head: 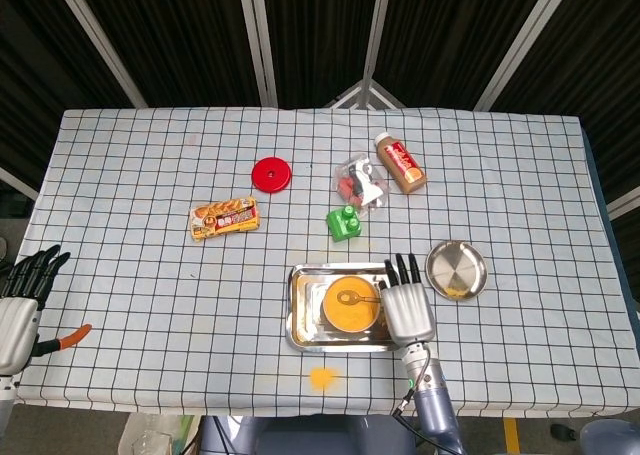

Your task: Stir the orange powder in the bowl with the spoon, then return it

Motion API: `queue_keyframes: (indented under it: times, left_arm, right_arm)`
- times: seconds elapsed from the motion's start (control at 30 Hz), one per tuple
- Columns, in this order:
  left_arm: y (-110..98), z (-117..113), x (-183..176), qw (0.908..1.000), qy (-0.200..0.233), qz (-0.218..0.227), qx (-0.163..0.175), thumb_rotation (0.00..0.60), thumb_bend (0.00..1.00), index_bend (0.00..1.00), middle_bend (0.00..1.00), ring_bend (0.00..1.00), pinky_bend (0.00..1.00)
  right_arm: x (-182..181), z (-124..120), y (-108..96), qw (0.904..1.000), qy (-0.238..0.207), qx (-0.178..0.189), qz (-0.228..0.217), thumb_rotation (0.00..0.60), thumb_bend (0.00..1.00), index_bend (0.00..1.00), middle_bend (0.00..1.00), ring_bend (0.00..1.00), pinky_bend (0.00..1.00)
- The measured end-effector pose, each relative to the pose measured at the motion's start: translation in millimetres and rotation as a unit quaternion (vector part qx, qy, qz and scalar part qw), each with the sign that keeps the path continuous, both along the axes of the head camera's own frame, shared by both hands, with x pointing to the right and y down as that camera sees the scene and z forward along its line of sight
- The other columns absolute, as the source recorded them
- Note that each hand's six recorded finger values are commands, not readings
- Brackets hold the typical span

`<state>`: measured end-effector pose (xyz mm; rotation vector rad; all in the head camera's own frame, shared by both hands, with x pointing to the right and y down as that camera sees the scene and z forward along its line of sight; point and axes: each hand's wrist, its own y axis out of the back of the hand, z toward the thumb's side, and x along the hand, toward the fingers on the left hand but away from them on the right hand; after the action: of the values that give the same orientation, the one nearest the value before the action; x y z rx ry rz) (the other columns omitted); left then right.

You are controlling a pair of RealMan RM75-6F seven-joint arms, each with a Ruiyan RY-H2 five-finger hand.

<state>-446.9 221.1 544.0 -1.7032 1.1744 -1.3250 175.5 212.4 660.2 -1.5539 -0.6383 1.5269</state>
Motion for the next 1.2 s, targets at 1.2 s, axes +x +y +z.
queue_keyframes:
  times: [1.2]
  left_arm:
    - [1.2,1.3,-0.6,0.9999,0.004,-0.006,-0.010,0.600,0.00,0.00,0.00,0.00,0.00]
  right_arm:
    - [-4.3,2.7,0.3,1.0000,-0.001,0.001,-0.004,0.600,0.51,0.54,0.51,0.15,0.00]
